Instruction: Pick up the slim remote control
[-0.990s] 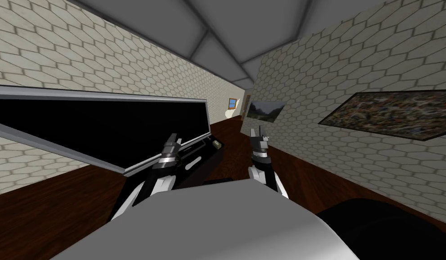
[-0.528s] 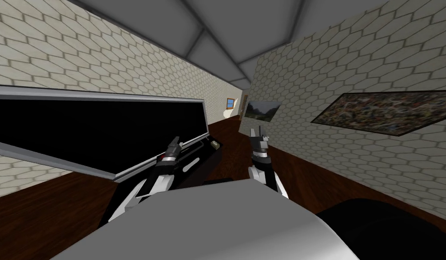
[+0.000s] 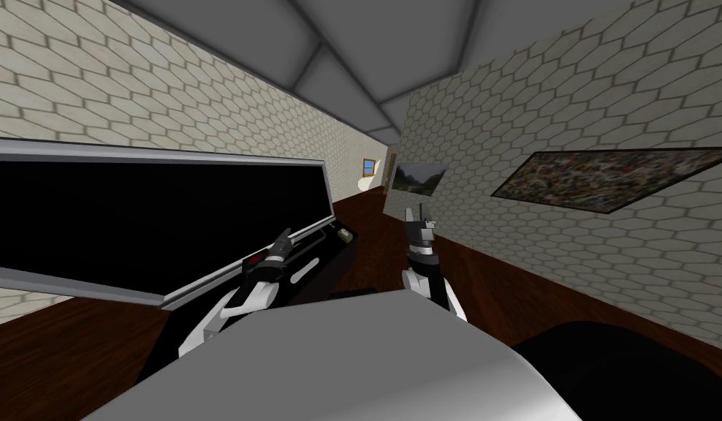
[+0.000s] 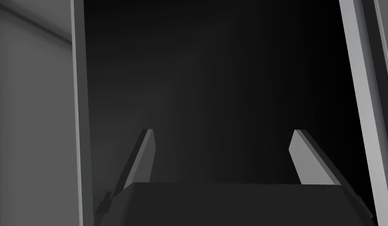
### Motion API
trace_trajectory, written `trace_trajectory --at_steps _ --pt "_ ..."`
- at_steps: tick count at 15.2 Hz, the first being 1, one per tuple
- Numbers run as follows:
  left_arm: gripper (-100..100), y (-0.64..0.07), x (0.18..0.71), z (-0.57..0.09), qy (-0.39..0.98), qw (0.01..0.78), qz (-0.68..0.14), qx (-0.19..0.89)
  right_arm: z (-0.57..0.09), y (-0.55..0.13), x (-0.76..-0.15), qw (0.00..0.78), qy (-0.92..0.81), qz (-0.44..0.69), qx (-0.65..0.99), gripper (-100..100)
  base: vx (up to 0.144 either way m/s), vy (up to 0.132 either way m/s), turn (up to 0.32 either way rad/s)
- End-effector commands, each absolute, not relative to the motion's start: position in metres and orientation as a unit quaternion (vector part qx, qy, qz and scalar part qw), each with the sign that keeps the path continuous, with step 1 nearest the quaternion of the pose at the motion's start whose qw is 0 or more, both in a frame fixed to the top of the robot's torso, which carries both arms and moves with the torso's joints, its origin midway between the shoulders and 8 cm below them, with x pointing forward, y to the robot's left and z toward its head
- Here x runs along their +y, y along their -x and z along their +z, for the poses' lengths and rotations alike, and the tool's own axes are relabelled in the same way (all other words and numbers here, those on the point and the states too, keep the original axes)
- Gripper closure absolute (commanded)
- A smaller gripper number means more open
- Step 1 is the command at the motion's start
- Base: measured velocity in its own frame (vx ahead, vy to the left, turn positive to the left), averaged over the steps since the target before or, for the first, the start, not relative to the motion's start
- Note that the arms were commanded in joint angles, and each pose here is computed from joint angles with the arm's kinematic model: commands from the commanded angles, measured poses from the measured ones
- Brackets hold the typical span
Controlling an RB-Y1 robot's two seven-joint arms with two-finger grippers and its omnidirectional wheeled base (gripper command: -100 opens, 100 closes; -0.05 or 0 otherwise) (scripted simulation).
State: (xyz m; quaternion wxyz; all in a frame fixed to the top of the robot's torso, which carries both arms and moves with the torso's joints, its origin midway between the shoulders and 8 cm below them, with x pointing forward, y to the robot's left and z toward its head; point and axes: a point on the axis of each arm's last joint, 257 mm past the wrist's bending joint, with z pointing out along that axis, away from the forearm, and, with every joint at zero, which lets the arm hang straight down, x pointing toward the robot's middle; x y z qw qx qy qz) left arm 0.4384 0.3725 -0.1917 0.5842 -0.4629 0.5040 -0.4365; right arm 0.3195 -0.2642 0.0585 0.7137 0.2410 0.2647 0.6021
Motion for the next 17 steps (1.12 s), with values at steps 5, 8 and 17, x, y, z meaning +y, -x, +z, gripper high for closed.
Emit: trace_trajectory --at_steps 5,8,17 --pt "-100 -0.441 0.406 -0.243 0.527 0.541 -0.4 0.519 0.058 -0.319 -0.264 0.714 -0.241 0.602 0.265 0 0.014 -0.01 -0.083" --pt "-100 -0.44 0.421 -0.266 0.556 0.521 -0.383 0.522 0.058 -0.319 -0.264 0.714 -0.241 0.602 0.265 0 0.013 -0.008 -0.072" --pt "-100 -0.424 0.463 -0.334 0.646 0.455 -0.327 0.518 0.058 -0.319 -0.264 0.714 -0.241 0.602 0.265 0 0.014 -0.007 -0.075"
